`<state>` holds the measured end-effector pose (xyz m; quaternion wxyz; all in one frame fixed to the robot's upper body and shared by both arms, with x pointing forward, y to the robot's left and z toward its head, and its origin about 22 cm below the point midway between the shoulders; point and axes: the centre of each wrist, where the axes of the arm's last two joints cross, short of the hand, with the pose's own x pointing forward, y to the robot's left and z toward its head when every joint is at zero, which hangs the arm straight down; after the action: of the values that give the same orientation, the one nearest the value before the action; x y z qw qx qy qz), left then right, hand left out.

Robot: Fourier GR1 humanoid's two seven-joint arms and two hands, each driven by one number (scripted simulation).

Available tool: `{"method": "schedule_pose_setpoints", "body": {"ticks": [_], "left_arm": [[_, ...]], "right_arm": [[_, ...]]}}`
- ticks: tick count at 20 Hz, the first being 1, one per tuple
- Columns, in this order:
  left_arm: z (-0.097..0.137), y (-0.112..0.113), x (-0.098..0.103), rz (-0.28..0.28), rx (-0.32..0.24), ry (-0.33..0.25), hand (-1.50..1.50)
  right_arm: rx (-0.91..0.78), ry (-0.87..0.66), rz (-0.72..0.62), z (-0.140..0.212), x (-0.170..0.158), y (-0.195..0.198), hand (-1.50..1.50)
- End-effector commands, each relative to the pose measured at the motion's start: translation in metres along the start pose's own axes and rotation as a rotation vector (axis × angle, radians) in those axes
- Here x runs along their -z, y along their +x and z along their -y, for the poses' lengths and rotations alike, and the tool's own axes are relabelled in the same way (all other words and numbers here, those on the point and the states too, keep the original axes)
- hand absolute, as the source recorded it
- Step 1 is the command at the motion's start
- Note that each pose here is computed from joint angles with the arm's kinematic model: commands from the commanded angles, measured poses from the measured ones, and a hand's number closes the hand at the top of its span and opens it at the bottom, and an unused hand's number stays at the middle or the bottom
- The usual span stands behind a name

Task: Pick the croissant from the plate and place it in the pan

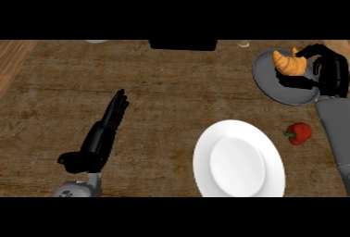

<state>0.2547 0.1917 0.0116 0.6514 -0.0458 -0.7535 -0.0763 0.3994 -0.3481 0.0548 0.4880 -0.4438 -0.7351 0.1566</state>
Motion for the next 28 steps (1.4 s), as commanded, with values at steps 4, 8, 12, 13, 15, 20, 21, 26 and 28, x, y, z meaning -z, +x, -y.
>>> {"method": "schedule_pose_setpoints", "body": {"ticks": [4, 8, 12, 13, 15, 20, 21, 26, 28], "left_arm": [[0.019, 0.008, -0.002, 0.035, -0.016, -0.031, 0.0], [0.016, 0.011, 0.009, 0.041, -0.01, -0.056, 0.0], [0.017, 0.011, 0.013, 0.029, -0.017, -0.065, 0.0], [0.008, 0.01, 0.013, 0.03, 0.0, -0.057, 0.0], [0.013, 0.015, 0.016, 0.038, -0.003, -0.06, 0.0], [0.015, 0.002, 0.002, 0.023, -0.008, -0.045, 0.0], [0.009, 0.008, 0.013, 0.037, -0.004, -0.039, 0.0], [0.014, 0.004, 0.009, 0.036, -0.015, -0.035, 0.0], [0.0, 0.006, 0.004, 0.027, 0.002, -0.03, 0.0]], "right_arm": [[-0.008, -0.05, -0.015, 0.009, 0.016, -0.012, 1.5], [-0.15, 0.293, -0.183, 0.007, 0.001, -0.031, -1.5], [-0.03, 0.466, -0.212, 0.001, 0.001, -0.028, -1.5], [0.001, 0.492, -0.203, 0.006, 0.013, -0.021, -1.5], [0.033, 0.494, -0.185, 0.0, 0.014, -0.015, -1.5], [0.207, 0.332, -0.126, -0.005, 0.012, -0.014, -1.5], [0.25, 0.302, -0.119, 0.002, 0.016, -0.015, -1.5], [0.424, 0.23, -0.153, 0.029, 0.018, -0.033, -1.5], [0.479, 0.23, -0.171, 0.056, 0.027, -0.041, -1.5]]}}
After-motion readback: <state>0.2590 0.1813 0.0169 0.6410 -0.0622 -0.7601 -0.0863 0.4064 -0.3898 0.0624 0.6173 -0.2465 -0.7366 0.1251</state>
